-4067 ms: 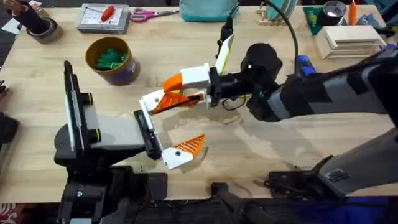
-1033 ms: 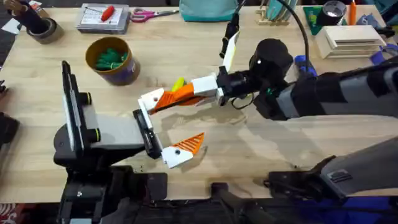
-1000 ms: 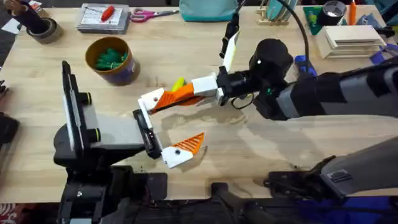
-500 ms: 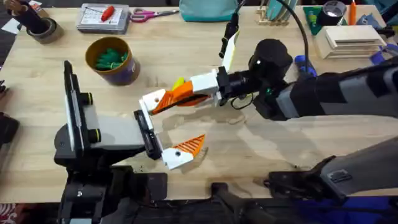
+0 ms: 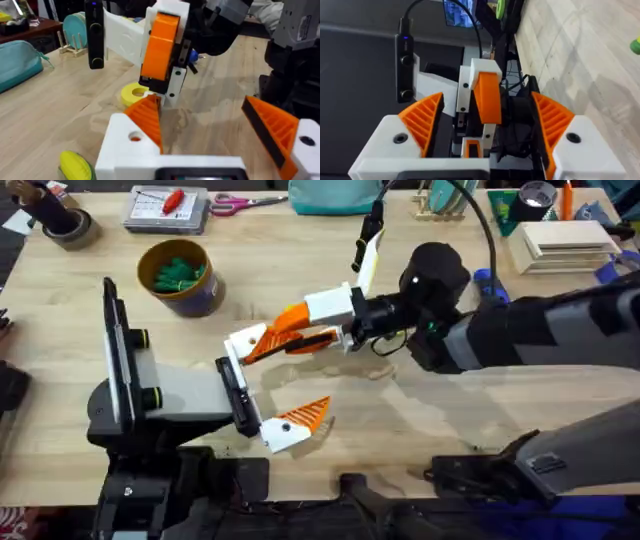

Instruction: Pick up the gripper from the table and insert it into the empty holder that is missing its gripper. Then pick up a screw, insert it into the mounting hole, and use the screwdriver to tighten it. Finally, clean up the table by picking up the vegetable and placing it into the bucket.

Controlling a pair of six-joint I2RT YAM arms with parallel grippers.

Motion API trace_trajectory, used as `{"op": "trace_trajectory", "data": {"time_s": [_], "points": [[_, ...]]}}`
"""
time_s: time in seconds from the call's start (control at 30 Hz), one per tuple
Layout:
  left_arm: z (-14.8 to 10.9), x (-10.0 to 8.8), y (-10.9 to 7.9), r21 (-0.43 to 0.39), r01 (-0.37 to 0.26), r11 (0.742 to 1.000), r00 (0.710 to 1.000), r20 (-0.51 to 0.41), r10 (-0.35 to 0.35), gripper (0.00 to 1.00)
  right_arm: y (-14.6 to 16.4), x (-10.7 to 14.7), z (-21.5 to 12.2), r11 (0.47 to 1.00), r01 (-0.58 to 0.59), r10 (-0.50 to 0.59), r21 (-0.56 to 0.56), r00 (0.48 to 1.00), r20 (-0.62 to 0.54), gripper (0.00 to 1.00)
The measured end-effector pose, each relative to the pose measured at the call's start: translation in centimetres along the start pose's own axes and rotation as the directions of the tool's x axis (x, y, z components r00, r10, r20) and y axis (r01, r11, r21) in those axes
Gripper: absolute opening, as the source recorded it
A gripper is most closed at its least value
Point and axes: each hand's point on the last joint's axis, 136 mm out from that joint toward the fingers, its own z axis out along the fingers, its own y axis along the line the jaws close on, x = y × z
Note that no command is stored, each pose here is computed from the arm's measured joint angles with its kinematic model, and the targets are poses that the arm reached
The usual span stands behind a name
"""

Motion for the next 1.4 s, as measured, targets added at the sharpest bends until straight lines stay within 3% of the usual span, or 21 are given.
{"op": "trace_trajectory", "data": {"time_s": [0.43, 0.63, 0.67, 0.77, 0.8, 1.4], "points": [[0.0, 0.0, 0.0, 0.000, 0.000, 1.000, 1.000, 0.000, 0.000, 0.985, 0.0, -0.6, -1.3, 1.000, 0.029, -0.029, -0.002, 1.000, 0.003, 0.920], [0.0, 0.0, 0.0, 0.000, -0.001, 1.000, 1.000, 0.000, 0.001, 0.985, 0.1, 0.1, -0.8, 1.000, 0.028, -0.029, -0.010, 0.999, -0.037, 0.602], [0.0, 0.0, 0.0, 0.000, 0.000, 1.000, 1.000, 0.000, 0.000, 0.985, 0.1, 0.2, -0.7, 1.000, 0.029, -0.029, -0.011, 0.999, -0.040, 0.510], [0.0, 0.0, 0.0, -0.001, -0.001, 1.000, 1.000, 0.000, 0.001, 0.985, 0.2, 0.4, -0.5, 1.000, 0.028, -0.028, -0.012, 0.998, -0.049, 0.071], [0.0, 0.0, 0.0, 0.000, -0.003, 1.000, 1.000, 0.000, 0.003, 0.985, 0.2, 0.4, -0.5, 1.000, 0.026, -0.027, -0.012, 0.998, -0.050, 0.024], [0.0, 0.0, -0.1, 0.007, -0.002, 1.000, 1.000, 0.000, 0.002, 0.985, -0.2, 0.8, -0.8, 0.999, 0.041, -0.041, -0.010, 0.999, -0.015, 0.010]]}}
